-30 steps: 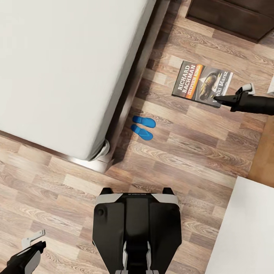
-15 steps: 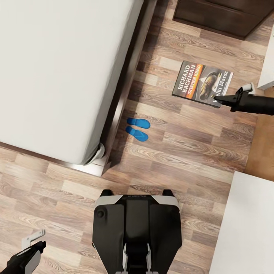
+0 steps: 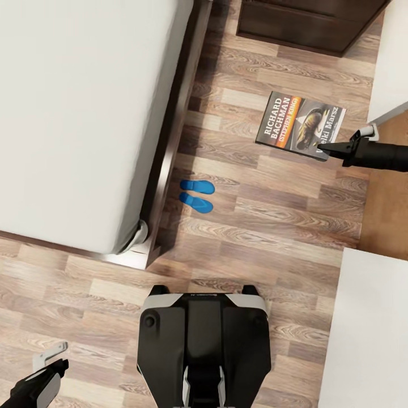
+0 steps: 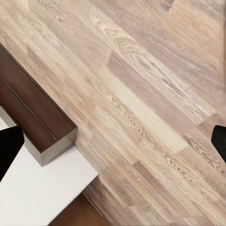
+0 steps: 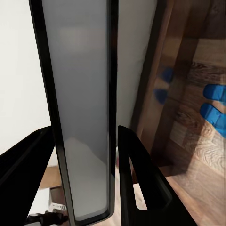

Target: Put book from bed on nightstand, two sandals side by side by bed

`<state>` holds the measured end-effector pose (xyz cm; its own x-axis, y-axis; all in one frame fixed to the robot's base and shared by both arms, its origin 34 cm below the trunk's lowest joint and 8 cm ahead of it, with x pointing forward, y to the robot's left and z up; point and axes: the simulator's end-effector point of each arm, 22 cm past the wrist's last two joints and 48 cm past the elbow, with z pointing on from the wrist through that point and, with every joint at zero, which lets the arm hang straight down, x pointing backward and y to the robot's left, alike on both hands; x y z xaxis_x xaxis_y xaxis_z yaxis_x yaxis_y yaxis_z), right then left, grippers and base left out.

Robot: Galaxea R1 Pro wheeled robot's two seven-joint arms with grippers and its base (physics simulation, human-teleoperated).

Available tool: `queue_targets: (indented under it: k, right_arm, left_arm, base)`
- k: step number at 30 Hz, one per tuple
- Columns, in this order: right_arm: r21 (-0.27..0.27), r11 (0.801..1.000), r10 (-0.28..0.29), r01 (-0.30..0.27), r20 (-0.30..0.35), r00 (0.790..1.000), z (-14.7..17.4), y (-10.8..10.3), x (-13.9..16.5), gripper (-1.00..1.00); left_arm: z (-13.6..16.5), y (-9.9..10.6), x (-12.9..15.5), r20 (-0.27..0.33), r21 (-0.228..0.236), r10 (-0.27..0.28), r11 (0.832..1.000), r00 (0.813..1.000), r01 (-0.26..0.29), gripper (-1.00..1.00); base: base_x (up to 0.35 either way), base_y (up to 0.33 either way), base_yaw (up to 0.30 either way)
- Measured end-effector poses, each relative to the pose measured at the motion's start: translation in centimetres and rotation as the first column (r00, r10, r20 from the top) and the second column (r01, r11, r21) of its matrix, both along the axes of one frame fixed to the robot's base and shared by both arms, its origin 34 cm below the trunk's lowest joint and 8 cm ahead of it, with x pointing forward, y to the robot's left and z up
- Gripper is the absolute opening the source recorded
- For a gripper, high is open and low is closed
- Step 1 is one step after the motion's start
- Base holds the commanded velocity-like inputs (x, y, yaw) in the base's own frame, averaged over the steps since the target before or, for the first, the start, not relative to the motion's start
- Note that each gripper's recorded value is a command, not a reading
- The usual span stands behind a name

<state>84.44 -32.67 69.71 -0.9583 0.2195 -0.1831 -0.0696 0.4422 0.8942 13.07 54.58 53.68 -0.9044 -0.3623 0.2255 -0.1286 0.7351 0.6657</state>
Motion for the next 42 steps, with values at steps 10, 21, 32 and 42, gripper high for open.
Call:
queue_targets:
  k: [10,21,32,42]
  right_arm:
    - [0.001,1.0,0.005,-0.005,0.009,1.0,0.8,0.2,0.2,-1.0]
    - [0.015,1.0,0.016,-0.016,0.017,1.0,1.6,1.3,0.4,-1.0]
    - [0.023,1.0,0.019,-0.02,0.023,1.0,2.3,1.8,0.6,-1.0]
    - [0.038,0.999,0.024,-0.025,0.022,0.999,2.3,2.7,0.5,-1.0]
  left_arm:
    - [0.0,0.0,0.6,0.012,-0.002,0.0,1.0,1.0,0.0,1.0]
    - [0.3,-0.1,0.8,0.019,-0.005,0.0,1.0,1.0,0.0,1.0]
    - [0.3,-0.2,1.2,0.032,-0.01,0.002,1.0,0.999,-0.001,1.0]
    - [0.3,-0.3,1.3,0.037,-0.011,0.002,1.0,0.999,-0.002,1.0]
  base:
    - [0.0,0.0,-0.17]
    - [0.0,0.0,-0.17]
    - [-0.098,0.015,-0.159]
    - [-0.029,0.007,-0.038]
